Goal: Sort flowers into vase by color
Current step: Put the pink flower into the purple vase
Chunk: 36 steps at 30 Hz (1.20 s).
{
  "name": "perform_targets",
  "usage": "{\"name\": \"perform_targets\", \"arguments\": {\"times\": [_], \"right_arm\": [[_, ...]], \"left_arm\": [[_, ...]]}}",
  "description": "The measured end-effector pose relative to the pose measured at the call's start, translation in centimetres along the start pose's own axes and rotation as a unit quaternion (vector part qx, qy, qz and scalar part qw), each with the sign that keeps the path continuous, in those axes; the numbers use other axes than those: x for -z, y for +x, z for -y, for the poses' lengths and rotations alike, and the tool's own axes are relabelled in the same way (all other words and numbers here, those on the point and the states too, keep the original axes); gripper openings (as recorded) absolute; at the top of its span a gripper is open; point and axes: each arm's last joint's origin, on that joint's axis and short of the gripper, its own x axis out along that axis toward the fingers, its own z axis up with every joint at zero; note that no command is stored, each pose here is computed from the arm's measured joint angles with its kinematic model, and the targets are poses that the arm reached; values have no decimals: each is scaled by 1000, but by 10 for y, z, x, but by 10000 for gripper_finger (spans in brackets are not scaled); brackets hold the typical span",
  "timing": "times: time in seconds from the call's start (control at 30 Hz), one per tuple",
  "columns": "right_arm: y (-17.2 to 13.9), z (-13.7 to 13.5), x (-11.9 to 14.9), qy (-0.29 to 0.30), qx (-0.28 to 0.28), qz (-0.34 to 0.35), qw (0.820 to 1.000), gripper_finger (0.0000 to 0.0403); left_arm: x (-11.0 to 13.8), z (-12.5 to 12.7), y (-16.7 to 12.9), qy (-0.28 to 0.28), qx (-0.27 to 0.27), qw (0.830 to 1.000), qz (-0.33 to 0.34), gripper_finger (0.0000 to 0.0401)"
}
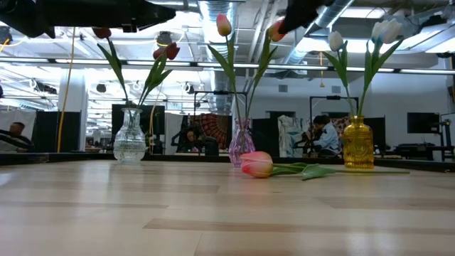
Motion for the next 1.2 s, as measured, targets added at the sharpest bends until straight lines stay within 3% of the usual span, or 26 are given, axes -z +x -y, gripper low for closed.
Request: {"name": "perform_targets", "arguments": {"times": [0.23, 0.43, 0.83, 1.2], "right_arm": [[23, -16, 25, 35, -14, -32, 999, 158], [43, -29, 46, 27, -27, -30, 999, 158], [73, -24, 96, 43, -1, -89, 995, 158], [111, -18, 122, 52, 13, -126, 991, 158]], "left_arm": [[3, 17, -5, -14, 58, 998, -34, 146], [8, 25, -8, -24, 87, 994, -65, 146], [13, 28, -9, -40, 96, 990, -95, 146], [14, 28, -9, -46, 92, 990, -98, 146]]}}
